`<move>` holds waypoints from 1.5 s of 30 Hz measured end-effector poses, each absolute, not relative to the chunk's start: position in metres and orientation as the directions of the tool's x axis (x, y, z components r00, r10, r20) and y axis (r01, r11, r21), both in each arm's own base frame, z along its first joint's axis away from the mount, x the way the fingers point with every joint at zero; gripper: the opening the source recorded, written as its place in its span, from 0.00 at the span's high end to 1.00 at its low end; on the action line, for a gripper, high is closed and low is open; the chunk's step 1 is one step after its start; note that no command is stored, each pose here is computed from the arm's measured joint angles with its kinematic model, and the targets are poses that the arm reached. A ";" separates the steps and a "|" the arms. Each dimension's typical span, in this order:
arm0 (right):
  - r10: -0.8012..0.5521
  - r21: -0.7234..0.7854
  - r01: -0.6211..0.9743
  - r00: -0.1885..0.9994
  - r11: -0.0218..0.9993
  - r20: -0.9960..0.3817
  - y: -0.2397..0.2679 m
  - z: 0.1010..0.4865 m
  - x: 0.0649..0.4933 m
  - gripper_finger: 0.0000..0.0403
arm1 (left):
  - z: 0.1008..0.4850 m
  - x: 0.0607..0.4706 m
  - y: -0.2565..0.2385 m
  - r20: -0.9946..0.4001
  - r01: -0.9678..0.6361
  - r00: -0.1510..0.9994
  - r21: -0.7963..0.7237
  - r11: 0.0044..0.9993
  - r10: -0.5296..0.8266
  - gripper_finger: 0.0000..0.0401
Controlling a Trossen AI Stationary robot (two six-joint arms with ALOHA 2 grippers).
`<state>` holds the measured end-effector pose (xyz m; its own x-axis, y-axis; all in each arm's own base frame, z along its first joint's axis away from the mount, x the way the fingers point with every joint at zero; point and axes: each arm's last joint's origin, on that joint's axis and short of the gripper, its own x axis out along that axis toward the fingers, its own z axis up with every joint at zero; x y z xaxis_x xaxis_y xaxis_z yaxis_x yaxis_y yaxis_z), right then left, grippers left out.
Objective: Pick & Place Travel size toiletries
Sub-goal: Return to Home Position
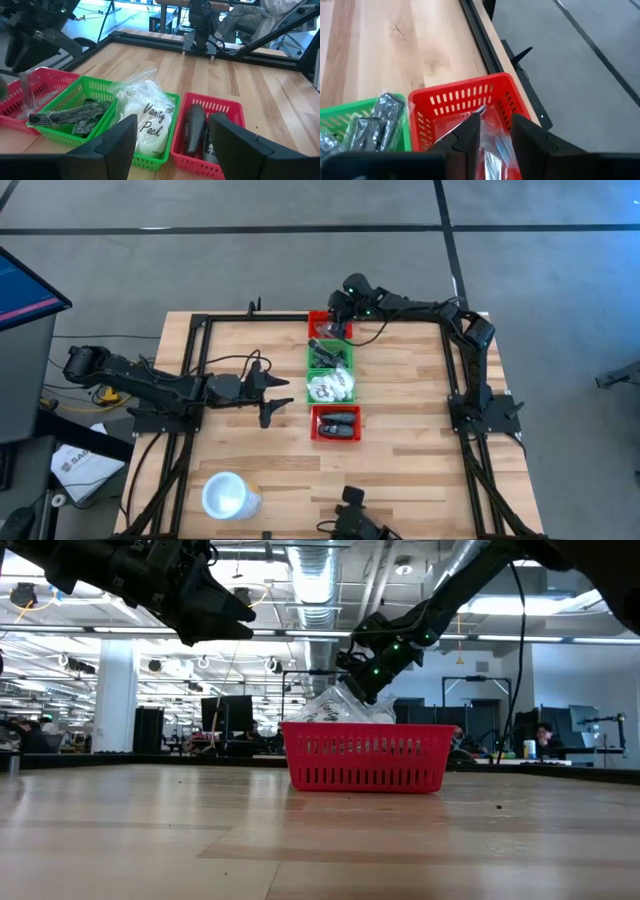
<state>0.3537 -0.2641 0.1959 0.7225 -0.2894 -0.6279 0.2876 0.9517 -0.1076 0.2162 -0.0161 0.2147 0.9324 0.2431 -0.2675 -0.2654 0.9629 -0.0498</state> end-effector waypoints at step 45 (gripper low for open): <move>-0.165 0.005 0.169 0.969 0.986 -0.186 -0.122 0.250 0.252 0.69 | 0.182 0.126 0.018 -0.128 -0.433 0.895 -0.005 0.902 0.428 0.41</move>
<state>0.2517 -0.1216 0.2497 0.9686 -0.1653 -0.1859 0.1692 0.9856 0.0055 0.1255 0.0180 0.1820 0.8945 0.4284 -0.1278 -0.4325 0.9016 -0.0051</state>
